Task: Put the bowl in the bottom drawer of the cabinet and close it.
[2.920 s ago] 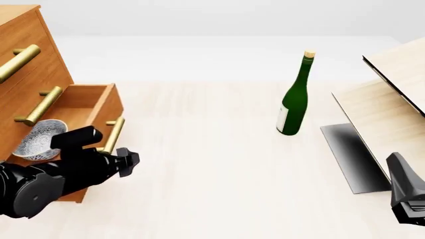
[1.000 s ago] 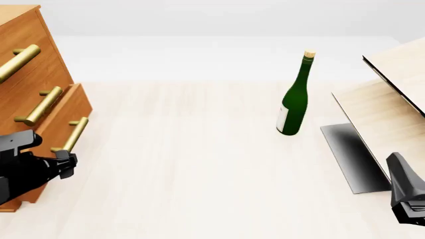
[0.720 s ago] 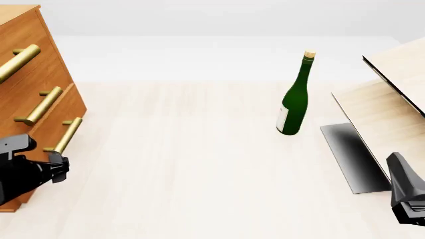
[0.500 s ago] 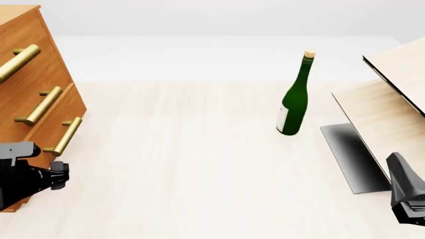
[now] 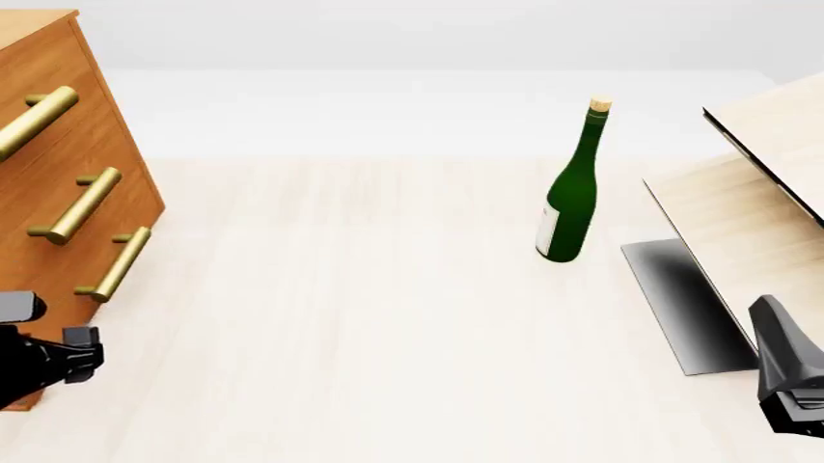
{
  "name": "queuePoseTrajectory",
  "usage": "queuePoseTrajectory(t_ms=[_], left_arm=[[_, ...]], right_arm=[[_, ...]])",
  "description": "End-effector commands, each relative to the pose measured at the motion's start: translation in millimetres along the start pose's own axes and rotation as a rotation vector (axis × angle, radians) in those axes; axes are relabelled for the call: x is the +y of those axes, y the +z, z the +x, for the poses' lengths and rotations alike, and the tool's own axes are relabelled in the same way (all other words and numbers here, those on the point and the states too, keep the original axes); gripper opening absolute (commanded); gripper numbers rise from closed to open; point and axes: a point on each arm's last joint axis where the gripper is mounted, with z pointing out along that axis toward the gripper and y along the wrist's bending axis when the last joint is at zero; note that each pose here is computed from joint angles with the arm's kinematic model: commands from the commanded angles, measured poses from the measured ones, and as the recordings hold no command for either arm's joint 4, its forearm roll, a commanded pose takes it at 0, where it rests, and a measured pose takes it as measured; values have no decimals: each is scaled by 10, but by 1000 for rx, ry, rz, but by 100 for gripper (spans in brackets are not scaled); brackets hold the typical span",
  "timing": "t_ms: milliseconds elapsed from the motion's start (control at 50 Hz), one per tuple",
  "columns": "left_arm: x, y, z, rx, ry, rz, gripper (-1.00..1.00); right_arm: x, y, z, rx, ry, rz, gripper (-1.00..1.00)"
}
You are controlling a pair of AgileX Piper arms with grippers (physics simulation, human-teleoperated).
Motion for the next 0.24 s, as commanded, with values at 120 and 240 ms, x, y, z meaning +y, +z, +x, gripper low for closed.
queuePoseTrajectory(t_ms=[120, 240], left_arm=[[376, -193, 121, -57, -87, -251, 100], [281, -111, 22, -60, -92, -179, 100]], right_arm=[[0, 0, 0, 0, 0, 0, 100], [0, 0, 0, 0, 0, 0, 100]])
